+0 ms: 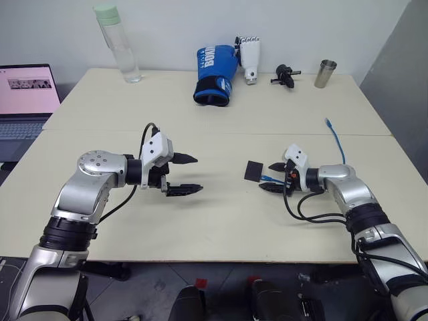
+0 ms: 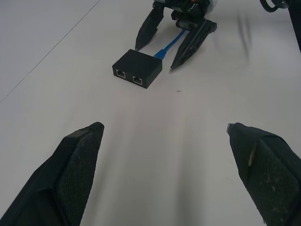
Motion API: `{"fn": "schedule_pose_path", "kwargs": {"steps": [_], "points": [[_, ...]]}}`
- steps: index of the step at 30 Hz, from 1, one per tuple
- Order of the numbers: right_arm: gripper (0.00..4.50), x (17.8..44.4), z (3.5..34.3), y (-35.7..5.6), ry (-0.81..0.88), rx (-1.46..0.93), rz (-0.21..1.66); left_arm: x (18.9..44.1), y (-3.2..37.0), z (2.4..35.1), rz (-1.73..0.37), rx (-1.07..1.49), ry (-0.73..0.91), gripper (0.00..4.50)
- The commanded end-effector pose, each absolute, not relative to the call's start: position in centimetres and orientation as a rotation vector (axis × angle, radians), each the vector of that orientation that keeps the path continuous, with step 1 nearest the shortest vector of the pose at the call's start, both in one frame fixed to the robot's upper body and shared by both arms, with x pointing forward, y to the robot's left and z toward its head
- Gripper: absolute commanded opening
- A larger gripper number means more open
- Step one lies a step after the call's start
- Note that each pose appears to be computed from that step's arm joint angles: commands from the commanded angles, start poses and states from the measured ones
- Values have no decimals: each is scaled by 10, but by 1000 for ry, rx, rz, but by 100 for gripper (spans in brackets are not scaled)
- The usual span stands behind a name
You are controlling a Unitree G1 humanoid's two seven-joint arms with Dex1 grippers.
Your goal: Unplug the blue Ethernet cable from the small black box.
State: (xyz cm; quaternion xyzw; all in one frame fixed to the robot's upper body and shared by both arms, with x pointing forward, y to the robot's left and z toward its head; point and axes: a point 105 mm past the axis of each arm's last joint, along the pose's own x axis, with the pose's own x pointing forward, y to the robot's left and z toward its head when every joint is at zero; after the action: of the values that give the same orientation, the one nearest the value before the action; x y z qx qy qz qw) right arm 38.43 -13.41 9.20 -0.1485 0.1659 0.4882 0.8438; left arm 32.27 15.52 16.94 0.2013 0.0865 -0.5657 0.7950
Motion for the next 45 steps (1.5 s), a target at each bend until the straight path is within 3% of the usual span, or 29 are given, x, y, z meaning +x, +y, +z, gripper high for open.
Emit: {"fn": "schedule_pose_path", "kwargs": {"steps": [1,21,27,31,37,45], "points": [[432,387,96,-137,340,-318,1044,321,158,184,-1199,456,139,449],[11,380,96,-143,338,-384,1122,322,158,182,-1192,441,140,450],[9,377,146,-138,171,-444,1139,323,162,189,-1161,388,146,450],[9,375,187,-136,-63,-803,1078,326,170,206,-1120,279,147,450],[9,393,201,-142,-325,-1179,853,325,157,234,-1137,193,77,450],[9,392,214,-105,-678,-1325,715,322,135,238,-1172,235,-8,450]]}}
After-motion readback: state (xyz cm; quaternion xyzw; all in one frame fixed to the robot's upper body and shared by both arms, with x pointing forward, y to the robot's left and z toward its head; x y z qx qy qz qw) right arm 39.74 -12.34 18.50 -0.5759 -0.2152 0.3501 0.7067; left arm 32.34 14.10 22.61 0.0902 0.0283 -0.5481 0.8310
